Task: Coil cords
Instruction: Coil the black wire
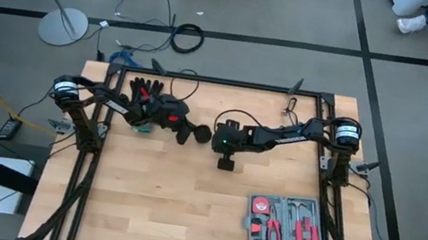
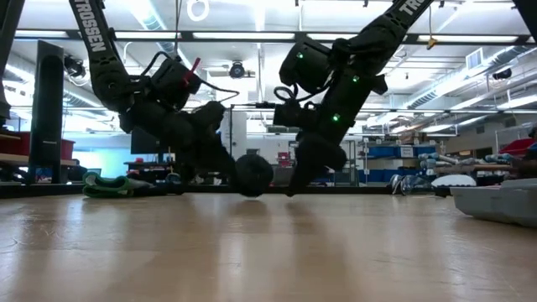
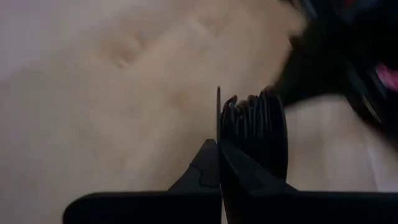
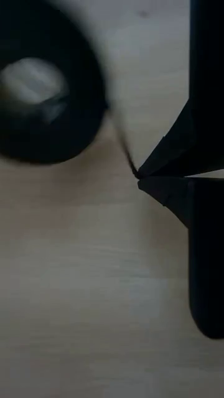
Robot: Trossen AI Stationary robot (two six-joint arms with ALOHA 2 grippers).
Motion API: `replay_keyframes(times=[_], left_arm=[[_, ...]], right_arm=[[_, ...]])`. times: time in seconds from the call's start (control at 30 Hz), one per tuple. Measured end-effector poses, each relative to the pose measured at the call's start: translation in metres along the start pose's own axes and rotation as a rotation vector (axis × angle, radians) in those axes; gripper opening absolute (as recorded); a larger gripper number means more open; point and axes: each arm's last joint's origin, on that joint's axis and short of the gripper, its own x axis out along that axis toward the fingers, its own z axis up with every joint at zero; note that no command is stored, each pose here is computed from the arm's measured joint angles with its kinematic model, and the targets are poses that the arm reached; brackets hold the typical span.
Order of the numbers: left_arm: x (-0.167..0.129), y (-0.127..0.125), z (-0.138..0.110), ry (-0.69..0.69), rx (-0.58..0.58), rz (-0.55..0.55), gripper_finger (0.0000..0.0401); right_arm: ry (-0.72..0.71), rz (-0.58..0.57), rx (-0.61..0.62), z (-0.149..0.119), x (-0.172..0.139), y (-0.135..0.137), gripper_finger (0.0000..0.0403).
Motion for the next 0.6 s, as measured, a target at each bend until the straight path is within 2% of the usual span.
replay_keyframes(times=[0.27,0.6], left_arm=[[-0.001,-0.003,0.015,-0.195,-0.116,0.039,0.0],[0.001,-0.012,0.014,-0.262,-0.193,0.089,0.0]], right_arm=[[-0.208,-0.007,0.026,0.019,0.001,-0.003,0.0],[-0.336,-0.002,0.038,0.024,0.021,-0.008,0.0]])
